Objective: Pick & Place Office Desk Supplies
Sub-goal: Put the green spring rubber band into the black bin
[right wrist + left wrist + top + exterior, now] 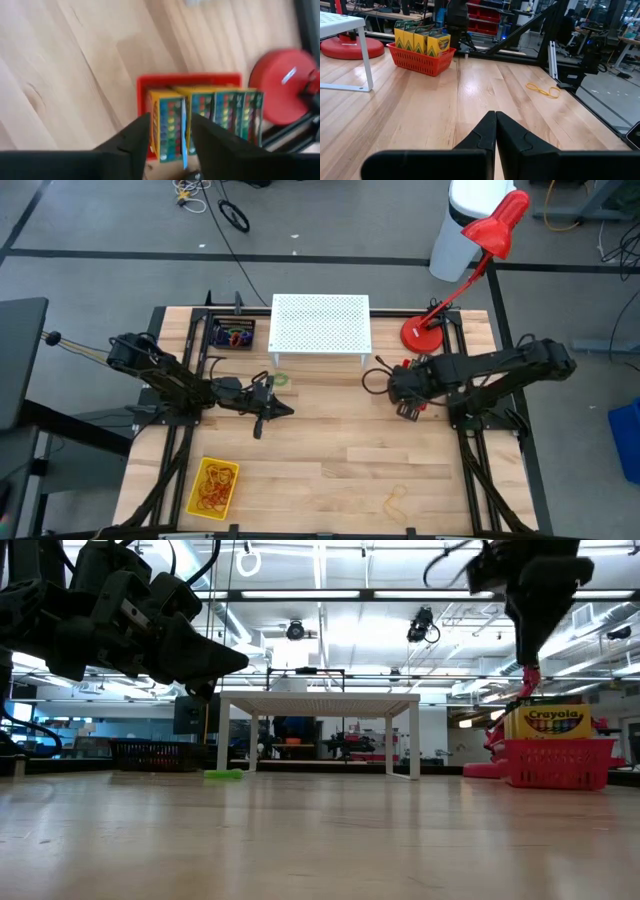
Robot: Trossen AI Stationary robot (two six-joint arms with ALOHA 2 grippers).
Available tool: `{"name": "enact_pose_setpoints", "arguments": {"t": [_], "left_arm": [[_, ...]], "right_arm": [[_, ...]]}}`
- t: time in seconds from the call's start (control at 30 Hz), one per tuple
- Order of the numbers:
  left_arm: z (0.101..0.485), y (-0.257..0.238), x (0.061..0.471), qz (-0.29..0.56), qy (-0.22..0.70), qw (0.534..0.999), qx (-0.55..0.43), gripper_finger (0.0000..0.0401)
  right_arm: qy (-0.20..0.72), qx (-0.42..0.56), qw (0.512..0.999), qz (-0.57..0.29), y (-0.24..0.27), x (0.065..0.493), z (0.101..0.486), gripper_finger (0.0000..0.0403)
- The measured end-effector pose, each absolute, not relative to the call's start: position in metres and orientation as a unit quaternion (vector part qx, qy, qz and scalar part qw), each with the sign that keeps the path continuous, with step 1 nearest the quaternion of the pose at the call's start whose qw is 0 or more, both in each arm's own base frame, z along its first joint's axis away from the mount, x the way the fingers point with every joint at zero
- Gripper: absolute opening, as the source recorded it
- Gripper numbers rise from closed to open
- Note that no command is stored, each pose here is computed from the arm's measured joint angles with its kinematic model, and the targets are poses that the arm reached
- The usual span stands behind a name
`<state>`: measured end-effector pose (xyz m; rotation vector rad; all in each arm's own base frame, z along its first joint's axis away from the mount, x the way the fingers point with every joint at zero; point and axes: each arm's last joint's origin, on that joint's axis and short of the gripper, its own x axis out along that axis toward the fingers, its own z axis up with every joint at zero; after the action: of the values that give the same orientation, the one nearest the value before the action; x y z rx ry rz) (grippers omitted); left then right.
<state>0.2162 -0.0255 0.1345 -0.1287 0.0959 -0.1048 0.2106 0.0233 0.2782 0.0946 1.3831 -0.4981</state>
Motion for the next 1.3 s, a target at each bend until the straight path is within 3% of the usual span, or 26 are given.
{"name": "enact_pose_setpoints", "arguments": {"t": [0.27,0.57,0.8,0.93,1.3], "left_arm": [[0.134,-0.026,0.216,-0.052,0.048,0.995,-0.064,0.0014],[0.134,-0.026,0.216,-0.052,0.048,0.995,-0.064,0.0014],[0.134,-0.025,0.216,-0.052,0.048,0.995,-0.064,0.0014],[0.134,-0.025,0.216,-0.052,0.048,0.995,-0.064,0.0014],[0.134,-0.025,0.216,-0.052,0.048,0.995,-0.064,0.0014]], "right_arm": [[0.53,0.001,0.822,-0.209,0.06,0.221,0.285,0.0012],[0.288,0.009,0.952,-0.105,0.108,0.252,0.268,0.0025],[0.119,0.021,0.991,-0.052,0.117,0.254,0.242,0.0011],[0.076,0.018,0.996,-0.048,0.115,0.253,0.233,0.0015],[0.076,-0.008,0.996,-0.044,0.115,0.253,0.232,0.0014]]}}
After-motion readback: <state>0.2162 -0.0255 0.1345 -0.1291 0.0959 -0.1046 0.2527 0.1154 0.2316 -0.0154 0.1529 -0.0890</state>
